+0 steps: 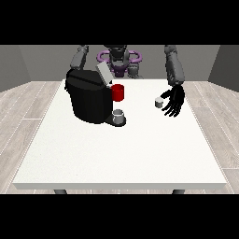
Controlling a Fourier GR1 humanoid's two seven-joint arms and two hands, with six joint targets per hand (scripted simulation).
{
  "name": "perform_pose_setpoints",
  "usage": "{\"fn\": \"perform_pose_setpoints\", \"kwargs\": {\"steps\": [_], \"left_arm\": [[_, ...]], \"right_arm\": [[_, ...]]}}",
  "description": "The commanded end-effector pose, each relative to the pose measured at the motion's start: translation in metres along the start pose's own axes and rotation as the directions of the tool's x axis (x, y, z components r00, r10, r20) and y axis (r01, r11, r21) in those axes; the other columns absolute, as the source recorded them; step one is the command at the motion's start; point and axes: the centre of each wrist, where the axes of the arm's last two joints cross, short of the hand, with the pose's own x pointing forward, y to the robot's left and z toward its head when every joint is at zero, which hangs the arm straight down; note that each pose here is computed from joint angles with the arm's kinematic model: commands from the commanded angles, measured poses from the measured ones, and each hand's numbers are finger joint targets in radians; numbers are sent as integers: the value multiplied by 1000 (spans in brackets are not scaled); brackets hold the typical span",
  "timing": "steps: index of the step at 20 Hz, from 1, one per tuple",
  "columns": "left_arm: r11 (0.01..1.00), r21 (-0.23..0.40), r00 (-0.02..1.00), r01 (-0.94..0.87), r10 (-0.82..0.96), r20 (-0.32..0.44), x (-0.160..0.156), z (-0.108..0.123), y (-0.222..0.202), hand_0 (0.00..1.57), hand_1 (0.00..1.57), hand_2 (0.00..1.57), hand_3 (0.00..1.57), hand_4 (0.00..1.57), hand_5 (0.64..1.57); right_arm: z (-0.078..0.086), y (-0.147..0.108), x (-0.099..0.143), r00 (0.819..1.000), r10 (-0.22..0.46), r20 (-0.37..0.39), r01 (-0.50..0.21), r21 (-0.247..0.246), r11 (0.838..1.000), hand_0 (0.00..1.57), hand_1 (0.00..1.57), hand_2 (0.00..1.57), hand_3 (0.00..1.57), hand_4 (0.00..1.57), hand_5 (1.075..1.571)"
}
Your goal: Insert the coffee pod into the coffee machine and close the lid
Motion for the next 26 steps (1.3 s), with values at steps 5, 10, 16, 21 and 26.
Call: {"fn": "perform_pose_setpoints", "kwargs": {"steps": [5, 10, 16, 21, 26], "left_arm": [[990, -144, 997, -6, 18, 81, 22, -5, -65, 1249, 1249, 1243, 1080, 105, 1571], [994, -107, 998, -3, 10, 66, 23, -9, -62, 1212, 1212, 1297, 1204, 142, 1571], [993, -113, 989, -17, 34, 144, 23, -6, -69, 1529, 1529, 1514, 1409, 714, 1571], [995, -98, 983, -28, 45, 176, 35, -21, -51, 1208, 1208, 1317, 1330, 680, 1571], [984, -147, 979, -98, 122, 165, 41, -21, -54, 1457, 1457, 1437, 1348, 571, 1571]], "right_arm": [[6, -3, -16, 999, -6, -45, 5, -19, 1000, 0, 0, 0, 0, 292, 1571], [9, 8, -22, 999, -6, -35, 6, -18, 1000, 0, 0, 0, 0, 379, 1571], [22, -23, -37, 993, -29, -112, 25, -41, 999, 0, 0, 0, 0, 400, 1571], [6, -10, -28, 992, -30, -121, 25, -41, 999, 0, 0, 0, 0, 314, 1571], [34, -33, -59, 984, -19, -180, 6, -72, 997, 0, 0, 0, 0, 281, 1571]]}}
